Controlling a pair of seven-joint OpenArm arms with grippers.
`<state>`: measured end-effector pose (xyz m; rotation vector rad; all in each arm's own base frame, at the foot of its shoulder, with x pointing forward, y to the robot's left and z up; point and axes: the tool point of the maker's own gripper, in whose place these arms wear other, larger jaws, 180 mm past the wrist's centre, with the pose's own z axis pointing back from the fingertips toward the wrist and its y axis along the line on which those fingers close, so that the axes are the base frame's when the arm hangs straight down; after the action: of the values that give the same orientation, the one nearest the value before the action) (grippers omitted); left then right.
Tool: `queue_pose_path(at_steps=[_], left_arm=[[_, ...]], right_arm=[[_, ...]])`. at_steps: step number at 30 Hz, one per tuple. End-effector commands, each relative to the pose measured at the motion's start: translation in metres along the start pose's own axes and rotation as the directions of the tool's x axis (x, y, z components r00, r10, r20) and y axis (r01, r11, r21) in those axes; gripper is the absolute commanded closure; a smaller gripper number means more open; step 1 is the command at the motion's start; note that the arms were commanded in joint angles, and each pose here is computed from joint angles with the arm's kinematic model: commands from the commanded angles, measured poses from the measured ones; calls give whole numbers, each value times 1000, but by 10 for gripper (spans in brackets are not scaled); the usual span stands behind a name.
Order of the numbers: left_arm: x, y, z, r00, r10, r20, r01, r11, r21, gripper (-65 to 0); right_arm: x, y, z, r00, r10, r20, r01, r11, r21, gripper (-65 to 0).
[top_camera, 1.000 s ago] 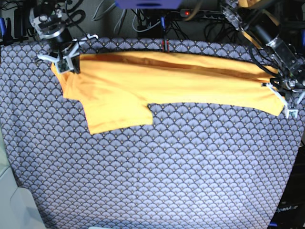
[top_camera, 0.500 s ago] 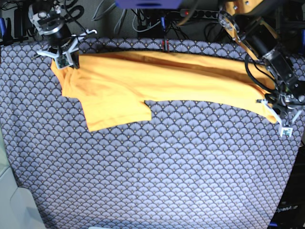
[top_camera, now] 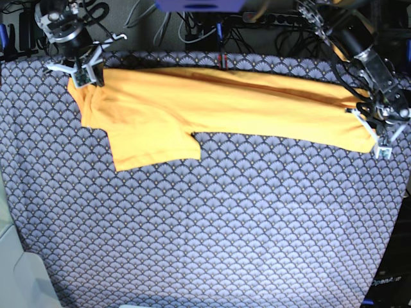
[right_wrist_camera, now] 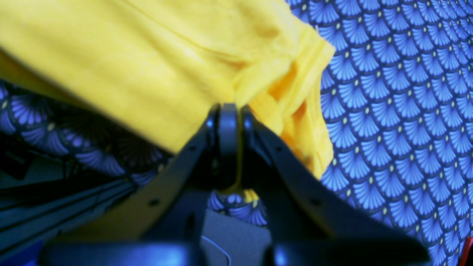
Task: Fold the T-shirt properly
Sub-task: 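Open the right gripper and release its end of the folded shirt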
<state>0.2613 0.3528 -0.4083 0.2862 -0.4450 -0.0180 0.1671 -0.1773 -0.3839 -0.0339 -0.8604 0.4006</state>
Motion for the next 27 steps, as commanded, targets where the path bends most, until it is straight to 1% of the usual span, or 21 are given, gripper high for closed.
queue_pose_path(at_steps=[1,8,11,13,21,27], left_arm=[[9,9,4,1000,4,28,-4,1000,20,0],[-11,-7,-15,999,12,-37,-14,999,-44,0],[-9,-11,-20,1000,14,-16,-15,998,-58,0],[-11,-14,-23,1000,15,-19,-17,998,-68,0],[-13,-13,-22,1000,17,-24,-19,998,-65,0],[-20,-16,-23,999,11,-38,-13,998,-69,0]], right_arm=[[6,-4,4,1000,5,25,-5,1000,-13,0],[4,-6,5,1000,22,21,-21,1000,-8,0],[0,-4,7,1000,21,8,-21,1000,-3,0],[-2,-3,8,1000,21,3,-21,1000,-1,0],[-4,-7,9,999,34,-3,-34,999,-3,0],[-7,-7,6,1000,26,-12,-26,1000,-1,0]])
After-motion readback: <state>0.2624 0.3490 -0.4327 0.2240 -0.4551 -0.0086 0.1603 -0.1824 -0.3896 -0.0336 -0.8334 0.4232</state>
